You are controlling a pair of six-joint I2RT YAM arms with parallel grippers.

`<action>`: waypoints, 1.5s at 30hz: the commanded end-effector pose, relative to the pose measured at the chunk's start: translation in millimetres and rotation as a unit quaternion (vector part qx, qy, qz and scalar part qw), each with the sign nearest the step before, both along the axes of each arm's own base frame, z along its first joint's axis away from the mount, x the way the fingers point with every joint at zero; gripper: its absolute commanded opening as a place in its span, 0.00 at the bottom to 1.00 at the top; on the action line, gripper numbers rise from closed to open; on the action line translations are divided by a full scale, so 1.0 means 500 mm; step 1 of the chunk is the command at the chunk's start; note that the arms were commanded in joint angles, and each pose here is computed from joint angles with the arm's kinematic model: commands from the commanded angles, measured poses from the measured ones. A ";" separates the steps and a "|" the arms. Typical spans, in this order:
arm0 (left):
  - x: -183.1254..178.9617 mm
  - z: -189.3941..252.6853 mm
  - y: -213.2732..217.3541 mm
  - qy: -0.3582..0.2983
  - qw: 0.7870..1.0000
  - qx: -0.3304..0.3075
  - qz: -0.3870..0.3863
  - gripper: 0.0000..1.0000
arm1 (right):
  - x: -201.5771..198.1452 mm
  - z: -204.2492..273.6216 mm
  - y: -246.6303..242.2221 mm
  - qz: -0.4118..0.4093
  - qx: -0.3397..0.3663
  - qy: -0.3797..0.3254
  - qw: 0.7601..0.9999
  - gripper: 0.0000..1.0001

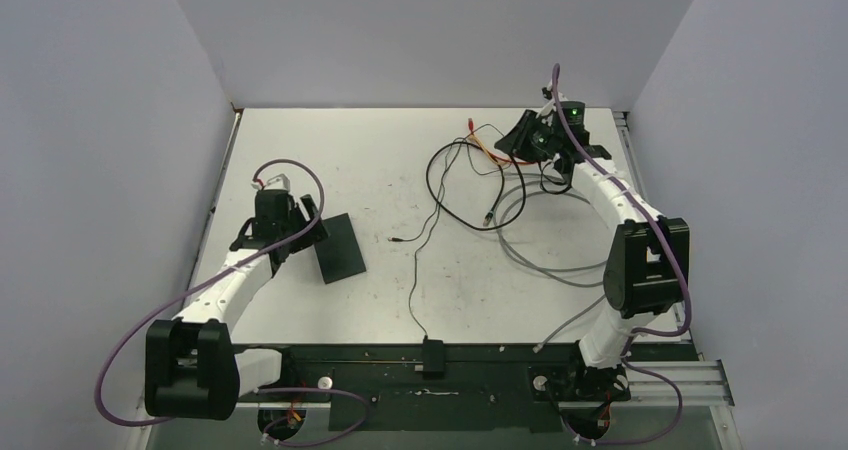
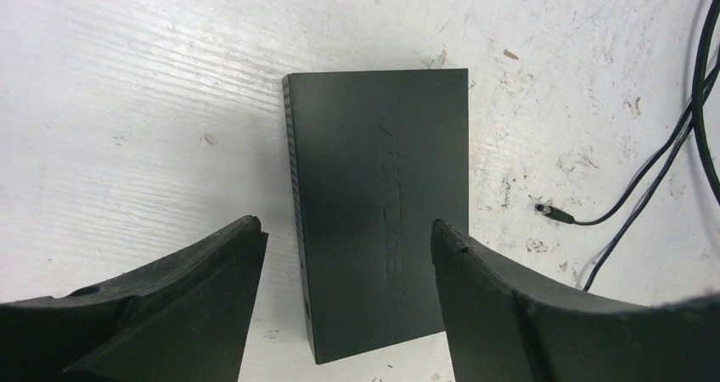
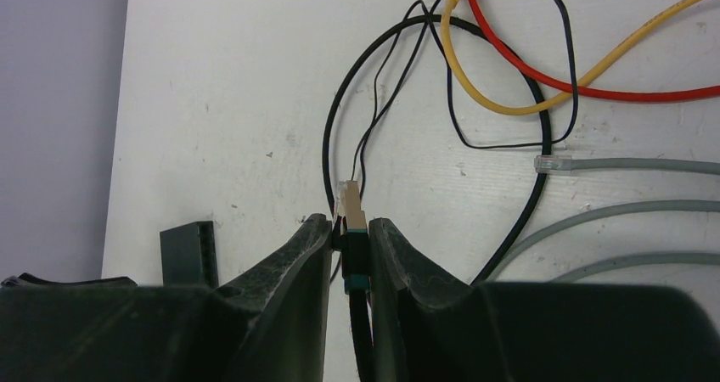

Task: Pull the plug from the switch port

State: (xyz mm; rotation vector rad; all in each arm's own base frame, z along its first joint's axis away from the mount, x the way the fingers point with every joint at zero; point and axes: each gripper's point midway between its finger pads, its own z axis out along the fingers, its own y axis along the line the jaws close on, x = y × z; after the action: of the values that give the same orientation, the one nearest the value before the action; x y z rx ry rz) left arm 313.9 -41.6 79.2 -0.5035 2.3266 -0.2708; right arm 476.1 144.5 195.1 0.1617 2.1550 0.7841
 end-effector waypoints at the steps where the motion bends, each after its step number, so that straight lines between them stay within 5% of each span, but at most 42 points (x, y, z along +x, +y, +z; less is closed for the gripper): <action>1: 0.025 0.063 0.022 -0.043 0.999 0.030 0.007 0.75 | -0.017 0.062 0.003 0.006 -0.003 -0.044 0.999 0.05; 3: 0.031 0.076 0.019 -0.056 0.998 0.026 0.005 0.86 | -0.022 0.058 0.003 0.006 -0.003 -0.041 0.999 0.05; 4: 0.034 0.083 0.016 -0.064 0.998 0.022 0.003 1.00 | -0.025 0.055 0.002 0.006 -0.003 -0.039 0.999 0.05; 16: 0.072 0.216 -0.080 -0.202 0.973 -0.063 -0.090 0.96 | -0.054 0.012 -0.025 -0.005 -0.025 -0.005 1.000 0.07; 31: 0.058 0.415 -0.189 -0.391 0.884 -0.158 -0.202 0.96 | -0.107 -0.124 -0.129 -0.089 -0.027 0.081 0.992 0.08; 45: 0.043 0.417 -0.187 -0.400 0.880 -0.170 -0.192 0.96 | -0.160 -0.254 -0.231 -0.156 -0.060 0.180 0.969 0.22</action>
State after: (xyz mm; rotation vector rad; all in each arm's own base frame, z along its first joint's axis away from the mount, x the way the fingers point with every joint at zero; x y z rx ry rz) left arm 340.4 -135.1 267.8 -0.0633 1.6157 -0.8975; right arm 396.6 41.4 75.4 0.6066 2.3972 0.5693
